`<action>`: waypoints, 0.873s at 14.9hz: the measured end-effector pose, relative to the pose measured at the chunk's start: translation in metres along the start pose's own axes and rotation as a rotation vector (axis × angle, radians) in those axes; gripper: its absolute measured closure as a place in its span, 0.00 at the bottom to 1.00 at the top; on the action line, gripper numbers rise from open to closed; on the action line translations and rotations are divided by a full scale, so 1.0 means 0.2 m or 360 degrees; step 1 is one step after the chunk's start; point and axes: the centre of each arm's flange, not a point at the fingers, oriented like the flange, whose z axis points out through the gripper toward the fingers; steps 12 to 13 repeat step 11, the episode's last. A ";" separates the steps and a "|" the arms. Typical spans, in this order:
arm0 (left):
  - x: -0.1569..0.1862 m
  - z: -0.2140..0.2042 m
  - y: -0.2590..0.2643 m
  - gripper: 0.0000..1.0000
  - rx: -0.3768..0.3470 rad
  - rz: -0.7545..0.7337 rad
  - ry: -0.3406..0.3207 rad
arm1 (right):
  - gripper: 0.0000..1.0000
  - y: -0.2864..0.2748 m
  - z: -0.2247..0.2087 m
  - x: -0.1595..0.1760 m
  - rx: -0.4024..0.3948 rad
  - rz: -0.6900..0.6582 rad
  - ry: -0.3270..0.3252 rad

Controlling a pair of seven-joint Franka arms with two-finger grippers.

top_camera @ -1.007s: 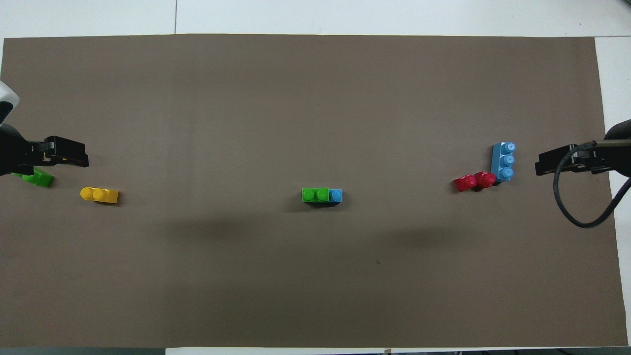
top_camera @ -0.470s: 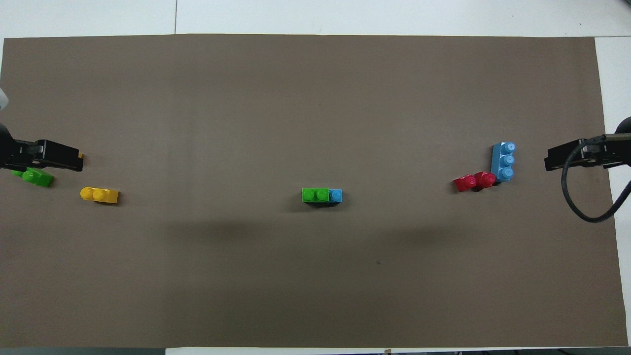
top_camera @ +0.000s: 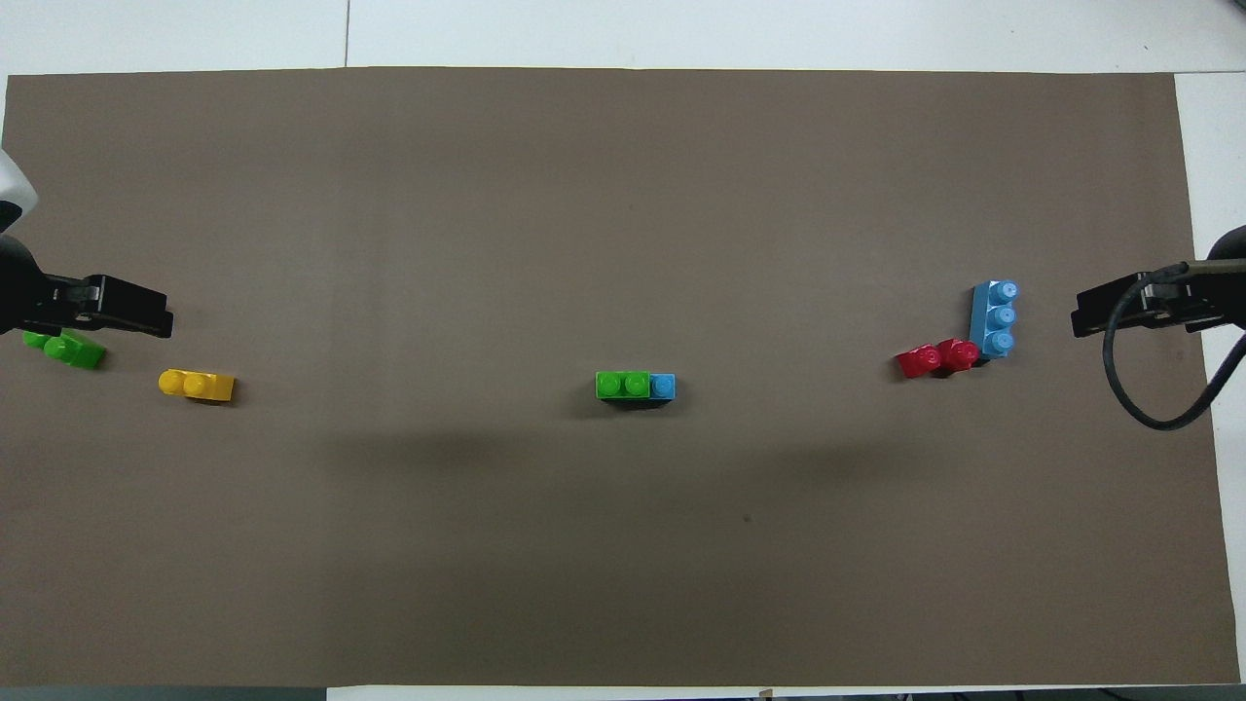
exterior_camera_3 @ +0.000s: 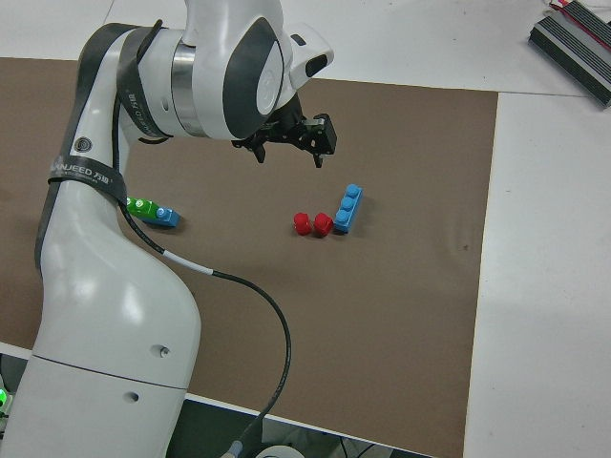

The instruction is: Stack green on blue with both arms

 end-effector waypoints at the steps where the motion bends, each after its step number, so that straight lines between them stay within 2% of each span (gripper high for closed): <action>1: 0.00 0.00 0.01 0.00 0.0007 0.0008 0.0001 | 0.00 0.00 0.00 0.00 0.0000 0.0000 0.0000; 13: 0.00 -0.02 0.02 0.00 0.0010 0.0014 0.0013 | 0.00 0.00 0.00 0.00 0.0000 0.0002 -0.0001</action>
